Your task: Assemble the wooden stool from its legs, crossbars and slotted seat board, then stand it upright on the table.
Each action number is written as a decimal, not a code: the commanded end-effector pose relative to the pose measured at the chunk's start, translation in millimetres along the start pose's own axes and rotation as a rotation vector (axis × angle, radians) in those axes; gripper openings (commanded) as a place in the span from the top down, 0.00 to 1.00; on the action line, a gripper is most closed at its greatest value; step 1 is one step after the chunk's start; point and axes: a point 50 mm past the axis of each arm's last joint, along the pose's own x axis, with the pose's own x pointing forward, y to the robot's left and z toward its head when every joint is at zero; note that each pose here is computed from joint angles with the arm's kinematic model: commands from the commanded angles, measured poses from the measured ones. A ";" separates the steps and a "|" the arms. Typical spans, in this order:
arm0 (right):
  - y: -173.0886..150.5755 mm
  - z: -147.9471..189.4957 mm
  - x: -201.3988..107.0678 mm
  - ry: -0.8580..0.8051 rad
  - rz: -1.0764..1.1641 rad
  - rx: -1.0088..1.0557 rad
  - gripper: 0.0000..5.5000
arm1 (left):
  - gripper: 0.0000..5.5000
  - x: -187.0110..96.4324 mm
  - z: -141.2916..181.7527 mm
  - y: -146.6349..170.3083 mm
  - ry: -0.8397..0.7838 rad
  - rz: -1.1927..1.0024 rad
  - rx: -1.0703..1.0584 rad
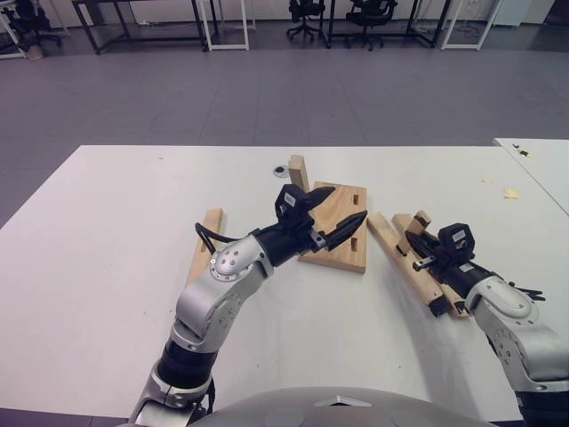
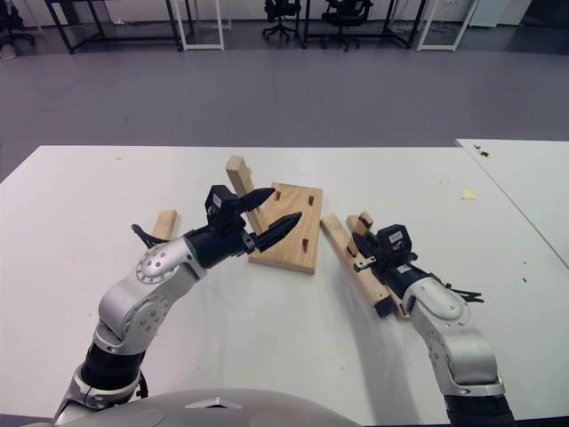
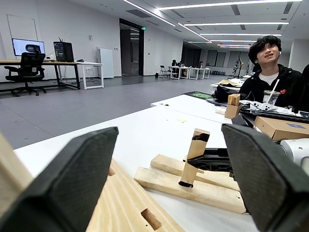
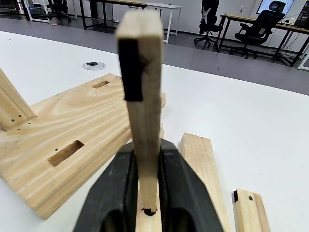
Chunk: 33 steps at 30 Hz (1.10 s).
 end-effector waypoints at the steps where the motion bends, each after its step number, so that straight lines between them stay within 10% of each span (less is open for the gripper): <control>1: 14.1 -91.7 -22.4 0.503 -0.013 0.153 0.93 | 0.29 -0.8 -4.7 1.7 0.032 0.025 0.028; 17: 11.3 -55.5 -6.2 0.284 -0.005 0.074 0.93 | 0.29 0.1 -4.4 1.4 0.028 0.022 0.035; 33: 6.0 -15.2 -7.7 0.240 0.041 0.092 0.40 | 0.29 1.7 -3.8 0.1 0.026 0.021 0.040</control>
